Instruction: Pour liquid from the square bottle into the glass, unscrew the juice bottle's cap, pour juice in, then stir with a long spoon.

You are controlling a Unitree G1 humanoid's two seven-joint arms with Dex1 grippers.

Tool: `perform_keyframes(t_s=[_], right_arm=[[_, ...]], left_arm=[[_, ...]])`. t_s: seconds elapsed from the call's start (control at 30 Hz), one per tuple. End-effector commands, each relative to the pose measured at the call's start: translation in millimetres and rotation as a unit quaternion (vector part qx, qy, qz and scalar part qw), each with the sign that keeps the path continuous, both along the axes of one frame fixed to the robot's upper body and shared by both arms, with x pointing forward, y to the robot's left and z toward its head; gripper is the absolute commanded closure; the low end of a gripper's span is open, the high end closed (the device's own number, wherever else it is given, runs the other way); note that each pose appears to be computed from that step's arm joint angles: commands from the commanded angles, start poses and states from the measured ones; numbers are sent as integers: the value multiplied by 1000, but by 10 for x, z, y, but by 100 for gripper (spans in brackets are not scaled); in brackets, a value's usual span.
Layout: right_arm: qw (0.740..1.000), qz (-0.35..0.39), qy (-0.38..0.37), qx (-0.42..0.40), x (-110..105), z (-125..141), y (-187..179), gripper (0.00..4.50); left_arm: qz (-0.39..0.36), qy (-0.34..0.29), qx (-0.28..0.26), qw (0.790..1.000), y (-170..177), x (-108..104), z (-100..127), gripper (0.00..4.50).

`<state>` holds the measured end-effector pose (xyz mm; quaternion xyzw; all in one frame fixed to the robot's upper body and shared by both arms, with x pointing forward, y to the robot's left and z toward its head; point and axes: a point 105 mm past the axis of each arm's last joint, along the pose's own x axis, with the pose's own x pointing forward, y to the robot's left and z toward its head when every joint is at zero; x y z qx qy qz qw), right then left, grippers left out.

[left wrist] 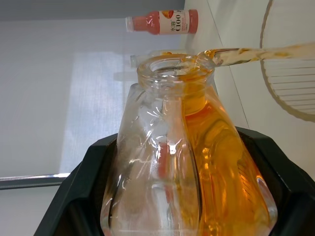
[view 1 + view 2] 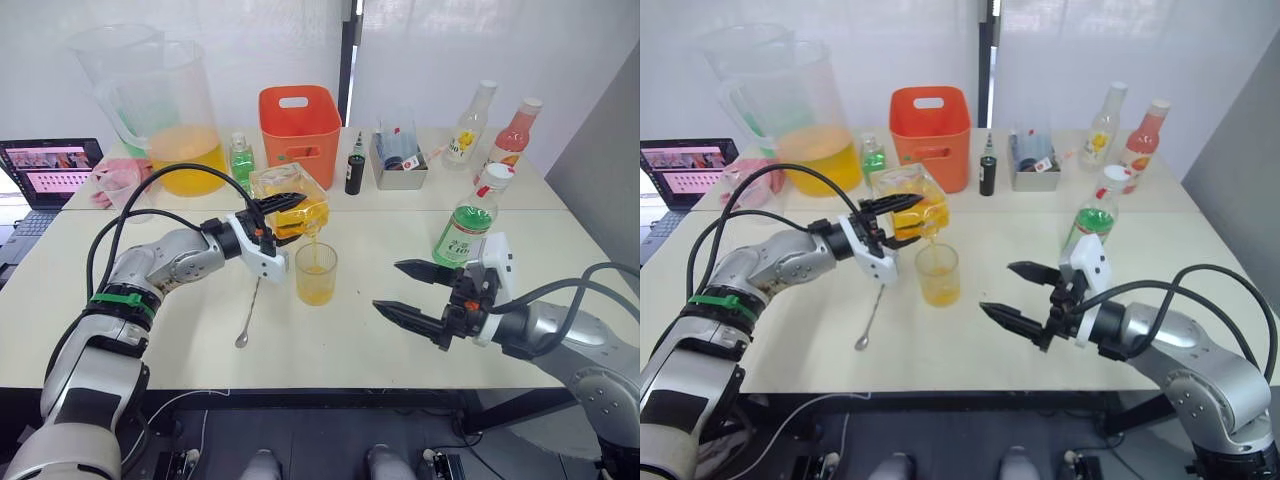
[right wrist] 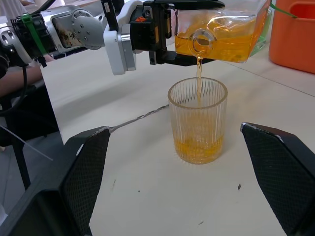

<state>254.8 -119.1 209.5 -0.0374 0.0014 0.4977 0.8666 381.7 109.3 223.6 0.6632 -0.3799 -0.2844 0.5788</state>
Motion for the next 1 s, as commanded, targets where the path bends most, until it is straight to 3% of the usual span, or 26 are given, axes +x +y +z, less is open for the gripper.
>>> perform_keyframes(t_s=[0.03,0.33,1.0], right_arm=[[999,11,-33,3,-47,122,44,0],[999,7,-38,-3,-13,120,37,0],[999,13,-38,-10,23,120,57,0]], left_arm=[[-27,-41,-42,998,-45,-95,362,171],[-29,2,-58,998,-56,-99,266,171],[8,107,-176,979,69,16,331,171]])
